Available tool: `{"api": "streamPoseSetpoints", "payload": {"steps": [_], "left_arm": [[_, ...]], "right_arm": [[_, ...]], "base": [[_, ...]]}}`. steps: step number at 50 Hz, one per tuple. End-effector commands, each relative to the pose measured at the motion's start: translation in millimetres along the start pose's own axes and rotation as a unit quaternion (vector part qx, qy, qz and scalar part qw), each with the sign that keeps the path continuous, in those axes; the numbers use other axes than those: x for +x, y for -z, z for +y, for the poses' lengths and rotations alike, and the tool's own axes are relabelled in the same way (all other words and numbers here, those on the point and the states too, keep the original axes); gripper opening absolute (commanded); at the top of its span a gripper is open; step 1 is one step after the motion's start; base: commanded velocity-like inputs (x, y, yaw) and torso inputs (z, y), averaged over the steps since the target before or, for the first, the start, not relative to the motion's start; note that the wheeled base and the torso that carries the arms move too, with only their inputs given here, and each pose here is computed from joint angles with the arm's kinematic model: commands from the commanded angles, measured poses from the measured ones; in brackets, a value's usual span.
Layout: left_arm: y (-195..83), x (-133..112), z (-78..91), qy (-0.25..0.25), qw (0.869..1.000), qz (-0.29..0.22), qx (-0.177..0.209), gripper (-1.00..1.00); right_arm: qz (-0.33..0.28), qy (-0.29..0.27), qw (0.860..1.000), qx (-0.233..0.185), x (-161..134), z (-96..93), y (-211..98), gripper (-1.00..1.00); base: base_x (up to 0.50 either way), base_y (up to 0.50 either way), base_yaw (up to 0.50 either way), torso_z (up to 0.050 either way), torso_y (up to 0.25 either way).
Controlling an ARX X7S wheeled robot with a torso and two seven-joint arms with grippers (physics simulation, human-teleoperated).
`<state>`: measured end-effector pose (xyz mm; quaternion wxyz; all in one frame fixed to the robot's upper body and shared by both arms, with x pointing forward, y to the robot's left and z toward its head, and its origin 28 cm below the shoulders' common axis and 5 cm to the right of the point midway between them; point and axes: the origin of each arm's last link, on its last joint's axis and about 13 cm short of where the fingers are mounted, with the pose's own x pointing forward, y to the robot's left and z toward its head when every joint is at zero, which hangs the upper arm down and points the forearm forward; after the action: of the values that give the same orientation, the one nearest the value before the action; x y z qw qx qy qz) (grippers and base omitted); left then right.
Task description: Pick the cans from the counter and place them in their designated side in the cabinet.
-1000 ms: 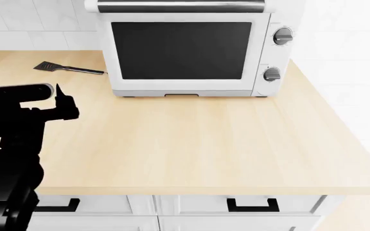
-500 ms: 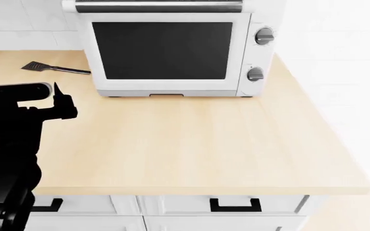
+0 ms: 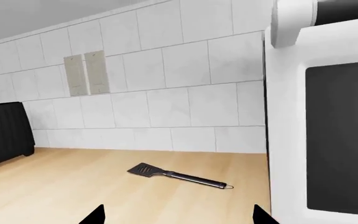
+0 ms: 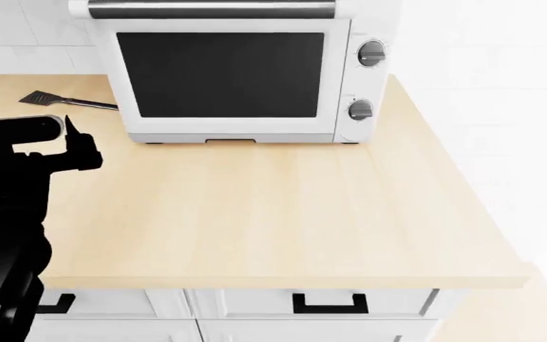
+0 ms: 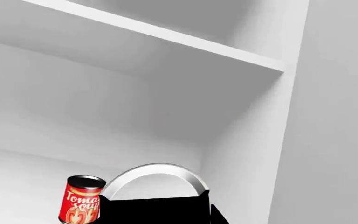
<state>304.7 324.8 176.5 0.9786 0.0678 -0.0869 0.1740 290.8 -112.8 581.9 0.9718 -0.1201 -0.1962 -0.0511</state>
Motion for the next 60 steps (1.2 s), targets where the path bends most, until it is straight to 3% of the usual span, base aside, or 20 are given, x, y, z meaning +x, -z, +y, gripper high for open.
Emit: {"api": "streamPoseSetpoints", "payload": {"steps": [1,11,19,25,35,42,50,60], "left_arm": [[-5.5,7.0,9.9,-0.028,1.0,-0.011,0.005,1.0],[-6.7,9.2,15.5,-0.038,0.999,-0.013,0.009,1.0],[-22.2,23.5,53.5,-0.09,0.995,-0.03,0.027,1.0],[-27.5,28.0,79.2,-0.098,0.995,-0.007,0.005,1.0],[-34.2,27.5,102.0,-0.022,0.999,0.018,-0.042,1.0],[-34.8,17.1,117.9,0.027,0.998,0.018,-0.051,1.0],[-30.3,10.7,133.9,0.008,0.999,0.024,-0.035,1.0],[-30.6,14.4,135.6,-0.007,0.999,0.024,-0.033,1.0]], "right_arm": [[-0.007,-0.003,1.0,-0.004,-1.0,0.2,-3.1,-1.0],[-0.007,-0.003,1.0,-0.004,-1.0,0.2,-3.1,-1.0],[-0.007,-0.003,1.0,-0.004,-1.0,0.2,-3.1,-1.0],[-0.007,-0.003,1.0,-0.004,-1.0,0.2,-3.1,-1.0],[-0.007,-0.003,1.0,-0.004,-1.0,0.2,-3.1,-1.0],[-0.007,-0.003,1.0,-0.004,-1.0,0.2,-3.1,-1.0],[-0.007,-0.003,1.0,-0.004,-1.0,0.2,-3.1,-1.0],[-0.007,-0.003,1.0,-0.004,-1.0,0.2,-3.1,-1.0]], "base": [[0.0,0.0,0.0,0.0,0.0],[0.0,0.0,0.0,0.0,0.001],[0.0,0.0,0.0,0.0,0.0],[0.0,0.0,0.0,0.0,0.0],[0.0,0.0,0.0,0.0,0.001],[0.0,0.0,0.0,0.0,0.0],[0.16,0.0,0.0,0.0,0.0],[0.28,0.0,0.0,0.0,0.001]]}}
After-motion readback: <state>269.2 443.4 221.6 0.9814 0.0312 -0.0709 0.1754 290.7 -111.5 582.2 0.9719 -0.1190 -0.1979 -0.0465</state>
